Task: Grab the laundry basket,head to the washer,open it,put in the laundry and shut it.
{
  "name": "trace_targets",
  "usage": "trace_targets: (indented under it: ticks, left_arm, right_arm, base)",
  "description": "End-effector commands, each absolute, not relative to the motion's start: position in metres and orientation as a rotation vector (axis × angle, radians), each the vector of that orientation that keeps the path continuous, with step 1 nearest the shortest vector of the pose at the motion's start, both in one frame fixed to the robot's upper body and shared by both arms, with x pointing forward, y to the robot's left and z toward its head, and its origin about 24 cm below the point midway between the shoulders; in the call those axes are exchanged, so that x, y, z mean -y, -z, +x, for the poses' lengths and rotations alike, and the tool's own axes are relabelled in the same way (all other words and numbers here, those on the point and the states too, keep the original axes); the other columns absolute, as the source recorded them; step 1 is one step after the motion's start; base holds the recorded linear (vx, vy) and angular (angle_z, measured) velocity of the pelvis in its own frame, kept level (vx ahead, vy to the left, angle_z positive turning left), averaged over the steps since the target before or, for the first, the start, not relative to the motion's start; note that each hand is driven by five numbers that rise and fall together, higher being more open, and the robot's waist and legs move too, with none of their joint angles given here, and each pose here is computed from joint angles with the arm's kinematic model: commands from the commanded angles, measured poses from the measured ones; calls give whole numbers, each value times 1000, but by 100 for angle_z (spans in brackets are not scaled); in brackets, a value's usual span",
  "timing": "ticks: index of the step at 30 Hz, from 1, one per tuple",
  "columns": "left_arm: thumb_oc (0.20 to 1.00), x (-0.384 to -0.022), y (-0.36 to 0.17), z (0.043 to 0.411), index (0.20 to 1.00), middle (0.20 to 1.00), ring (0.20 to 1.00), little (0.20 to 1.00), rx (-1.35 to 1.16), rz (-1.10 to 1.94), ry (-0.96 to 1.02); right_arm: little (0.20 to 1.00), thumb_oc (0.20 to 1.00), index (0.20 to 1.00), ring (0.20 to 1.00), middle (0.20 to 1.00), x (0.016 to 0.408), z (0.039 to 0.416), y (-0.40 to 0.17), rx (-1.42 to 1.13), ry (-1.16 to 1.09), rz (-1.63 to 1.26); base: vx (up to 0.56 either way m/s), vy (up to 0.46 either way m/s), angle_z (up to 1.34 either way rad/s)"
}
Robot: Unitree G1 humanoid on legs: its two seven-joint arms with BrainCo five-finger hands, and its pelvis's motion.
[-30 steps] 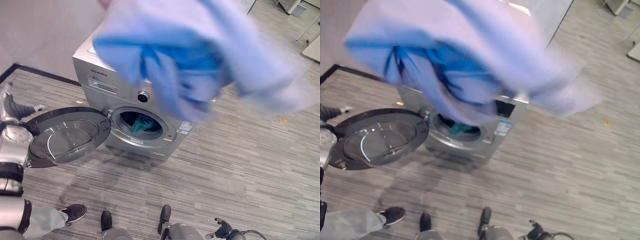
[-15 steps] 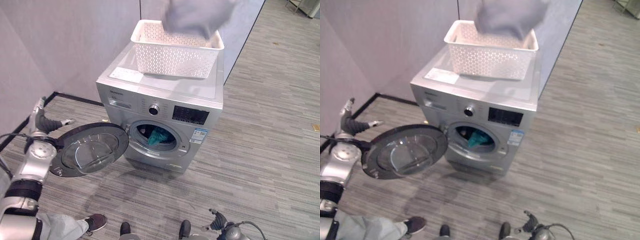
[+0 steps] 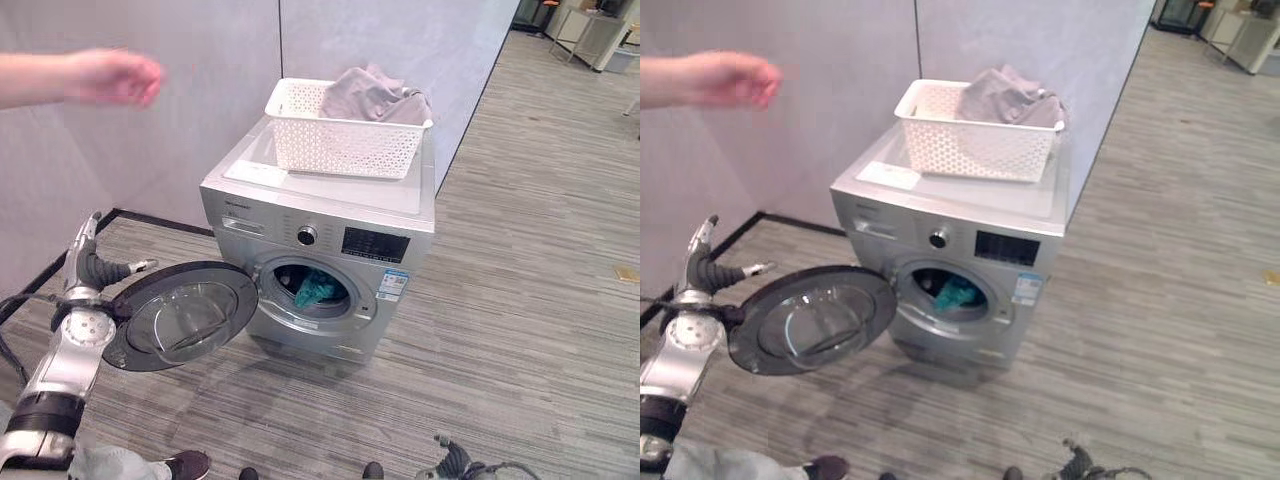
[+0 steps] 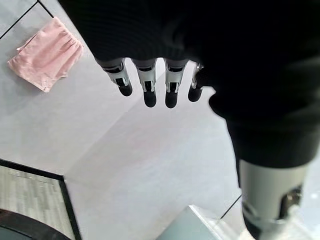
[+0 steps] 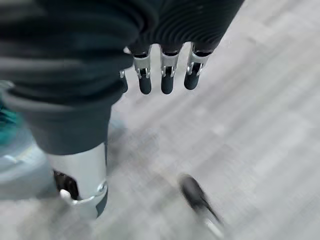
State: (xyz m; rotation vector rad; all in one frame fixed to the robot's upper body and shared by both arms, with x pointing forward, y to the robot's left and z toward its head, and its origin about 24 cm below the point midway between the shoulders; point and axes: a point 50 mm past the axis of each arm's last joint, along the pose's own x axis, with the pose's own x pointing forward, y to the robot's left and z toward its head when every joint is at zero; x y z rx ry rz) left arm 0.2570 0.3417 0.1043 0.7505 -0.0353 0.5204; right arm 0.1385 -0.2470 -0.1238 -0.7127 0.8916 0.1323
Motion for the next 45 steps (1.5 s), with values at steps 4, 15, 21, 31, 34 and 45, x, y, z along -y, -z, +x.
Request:
trace_targets:
  ticks: [4, 15, 21, 31, 34, 45]
  left_arm:
    - [1000, -270, -102, 258, 1000, 1000, 1000, 1000, 281, 358, -340]
    - [1000, -187, -34, 232, 1000, 1000, 1000, 1000, 34, 5, 168]
    - [1000, -167, -38, 237, 1000, 1000, 1000, 1000, 55, 89, 315]
    - [1000, -162, -42, 239, 1000, 1000, 1000, 1000, 79, 184, 370]
    - [1000, -162, -35, 235, 1000, 1000, 1000, 1000, 49, 176, 370]
    - [1000, -162, -9, 219, 1000, 1000, 1000, 1000, -87, 67, 380]
  right_arm:
    - [1000, 1000, 1000, 1000, 1000, 331, 221, -7, -317, 418, -758]
    - [1000, 1000, 1000, 1000, 1000, 380, 243, -215, 454, 903, -931]
    - [1000, 1000, 1000, 1000, 1000, 404, 247, -276, 465, 960, -1114]
    - [1000, 1000, 1000, 1000, 1000, 411, 257, -330, 366, 937, -1365]
    - [1000, 1000, 1000, 1000, 1000, 413, 261, -337, 333, 900, -1344]
    - [1000, 1000, 1000, 1000, 1000, 434, 251, -350, 38, 766, -1554]
  base:
    - [-144, 75, 18]
    - [144, 191, 40]
    - [188, -94, 63]
    - [153, -199, 77]
    - [126, -286, 13]
    - [99, -294, 52]
